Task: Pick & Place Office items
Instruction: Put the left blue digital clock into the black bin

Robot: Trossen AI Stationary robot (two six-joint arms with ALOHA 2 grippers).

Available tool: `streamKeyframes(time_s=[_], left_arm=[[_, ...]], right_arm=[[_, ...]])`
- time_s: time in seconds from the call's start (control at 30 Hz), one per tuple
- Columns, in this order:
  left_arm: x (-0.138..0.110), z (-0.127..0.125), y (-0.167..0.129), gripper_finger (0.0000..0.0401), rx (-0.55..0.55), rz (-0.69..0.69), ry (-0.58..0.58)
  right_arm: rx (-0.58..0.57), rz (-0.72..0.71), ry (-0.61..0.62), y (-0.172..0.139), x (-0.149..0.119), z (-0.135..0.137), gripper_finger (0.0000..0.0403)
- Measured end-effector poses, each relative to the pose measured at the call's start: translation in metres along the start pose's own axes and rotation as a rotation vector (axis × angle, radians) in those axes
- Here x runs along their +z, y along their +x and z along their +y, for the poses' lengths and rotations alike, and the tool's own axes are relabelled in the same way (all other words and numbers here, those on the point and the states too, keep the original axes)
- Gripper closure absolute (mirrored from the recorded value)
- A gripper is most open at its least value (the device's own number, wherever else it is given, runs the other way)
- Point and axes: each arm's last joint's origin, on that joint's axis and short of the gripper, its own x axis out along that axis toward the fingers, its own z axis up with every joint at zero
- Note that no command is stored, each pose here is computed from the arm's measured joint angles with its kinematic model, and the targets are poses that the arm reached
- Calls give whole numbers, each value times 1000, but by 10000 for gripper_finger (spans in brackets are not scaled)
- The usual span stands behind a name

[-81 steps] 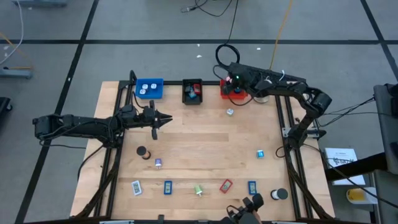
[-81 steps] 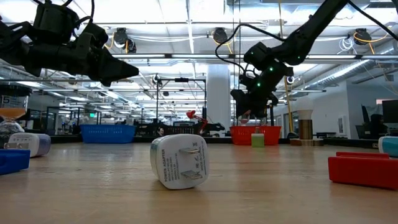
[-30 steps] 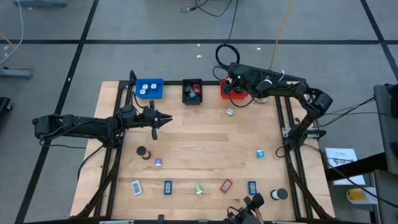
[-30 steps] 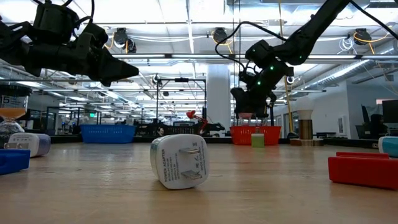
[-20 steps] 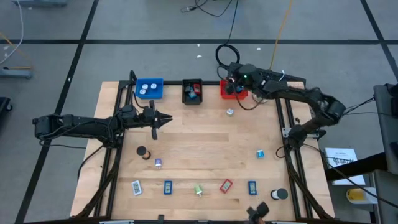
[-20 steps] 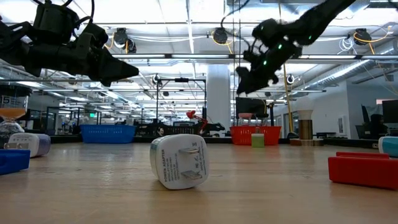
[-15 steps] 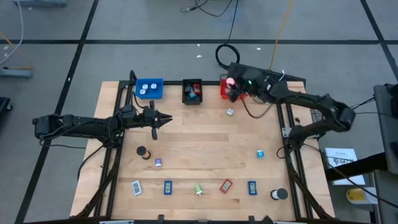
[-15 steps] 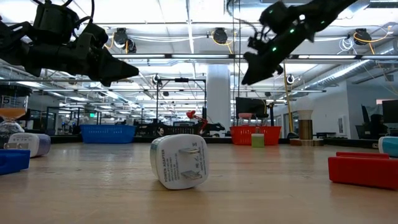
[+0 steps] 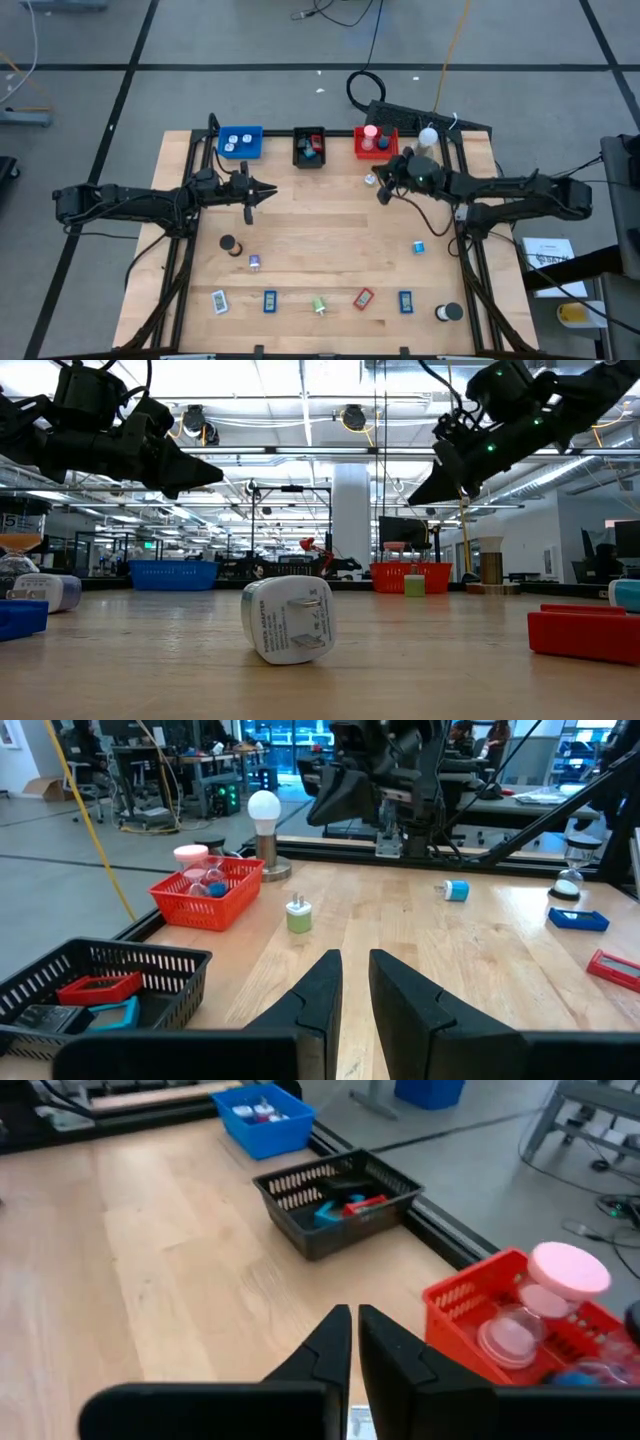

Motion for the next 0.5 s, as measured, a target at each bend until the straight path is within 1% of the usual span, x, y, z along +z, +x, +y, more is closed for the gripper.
streamKeyframes(time_s=[0.1, 0.2, 0.27, 0.37, 0.5], left_arm=[[1, 0, 0, 339, 0, -5, -3], [1, 0, 0, 339, 0, -12, -8], [2, 0, 0, 339, -1, -18, -53], [2, 0, 0, 338, -1, -25, -144], [8, 0, 0, 339, 3, -79, -135]], right_arm=[[20, -37, -2, -1, -2, 4, 385], [35, -90, -47, -2, 1, 7, 389], [41, -125, -69, -3, 5, 9, 390], [43, -179, -60, -4, 10, 9, 388], [45, -201, -44, -4, 12, 9, 387]])
